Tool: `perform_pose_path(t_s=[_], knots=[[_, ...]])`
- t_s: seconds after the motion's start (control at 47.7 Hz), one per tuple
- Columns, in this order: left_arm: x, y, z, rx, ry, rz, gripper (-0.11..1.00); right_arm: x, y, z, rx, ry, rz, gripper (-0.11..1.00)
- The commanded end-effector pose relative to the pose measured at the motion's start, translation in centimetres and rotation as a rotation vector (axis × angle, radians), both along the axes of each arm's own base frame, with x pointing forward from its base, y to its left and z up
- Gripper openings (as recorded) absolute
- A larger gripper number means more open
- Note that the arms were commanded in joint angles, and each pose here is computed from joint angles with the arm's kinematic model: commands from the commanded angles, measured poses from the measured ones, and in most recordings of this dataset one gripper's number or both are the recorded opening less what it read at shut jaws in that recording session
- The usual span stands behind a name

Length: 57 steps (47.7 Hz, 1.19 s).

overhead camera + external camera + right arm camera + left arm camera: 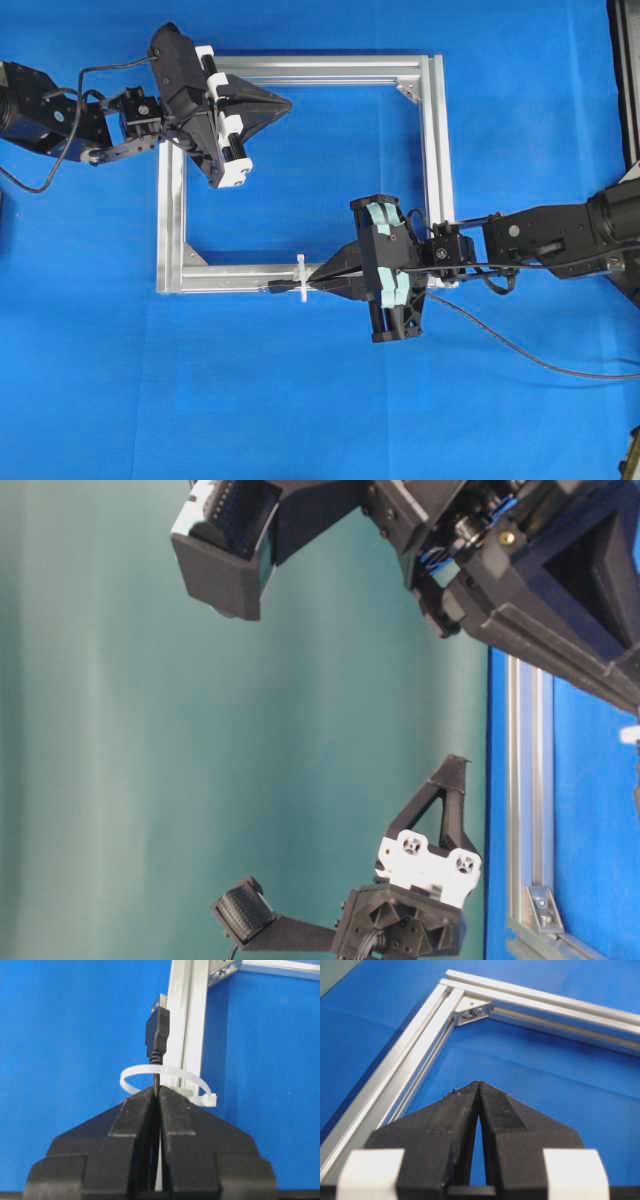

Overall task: Insert the wire through the string loop located in the center.
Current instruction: 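Push the USB plug leftward through the white zip-tie loop, then move the left gripper to the plug emerging from the loop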

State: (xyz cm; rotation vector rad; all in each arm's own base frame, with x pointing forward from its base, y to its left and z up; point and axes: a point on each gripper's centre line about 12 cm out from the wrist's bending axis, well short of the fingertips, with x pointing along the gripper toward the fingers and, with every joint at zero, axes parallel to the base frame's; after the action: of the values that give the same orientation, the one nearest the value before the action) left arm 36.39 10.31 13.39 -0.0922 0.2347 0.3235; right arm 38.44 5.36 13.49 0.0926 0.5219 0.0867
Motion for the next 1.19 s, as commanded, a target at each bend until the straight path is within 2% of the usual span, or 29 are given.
perform_pose_path(t_s=[0.0, 0.419, 0.796, 0.964, 1.174], knots=[[0.4, -0.9, 1.5, 0.011, -0.042, -0.027, 0.00, 0.5, 0.0, 1.0, 0.008, -0.035, -0.005, -0.03], [0.9, -7.1, 0.8, -0.011, -0.001, -0.192, 0.00, 0.5, 0.0, 1.0, 0.008, -0.035, -0.005, -0.03], [-0.1, -14.4, 0.7, -0.061, 0.027, -0.377, 0.00, 0.5, 0.0, 1.0, 0.007, -0.035, -0.004, -0.03], [-0.6, -16.4, 0.2, -0.106, 0.067, -0.420, 0.00, 0.4, 0.0, 0.9, 0.008, -0.031, -0.005, -0.03], [-0.5, -17.1, 0.3, -0.101, 0.066, -0.442, 0.00, 0.4, 0.0, 0.9, 0.008, -0.033, -0.005, -0.03]])
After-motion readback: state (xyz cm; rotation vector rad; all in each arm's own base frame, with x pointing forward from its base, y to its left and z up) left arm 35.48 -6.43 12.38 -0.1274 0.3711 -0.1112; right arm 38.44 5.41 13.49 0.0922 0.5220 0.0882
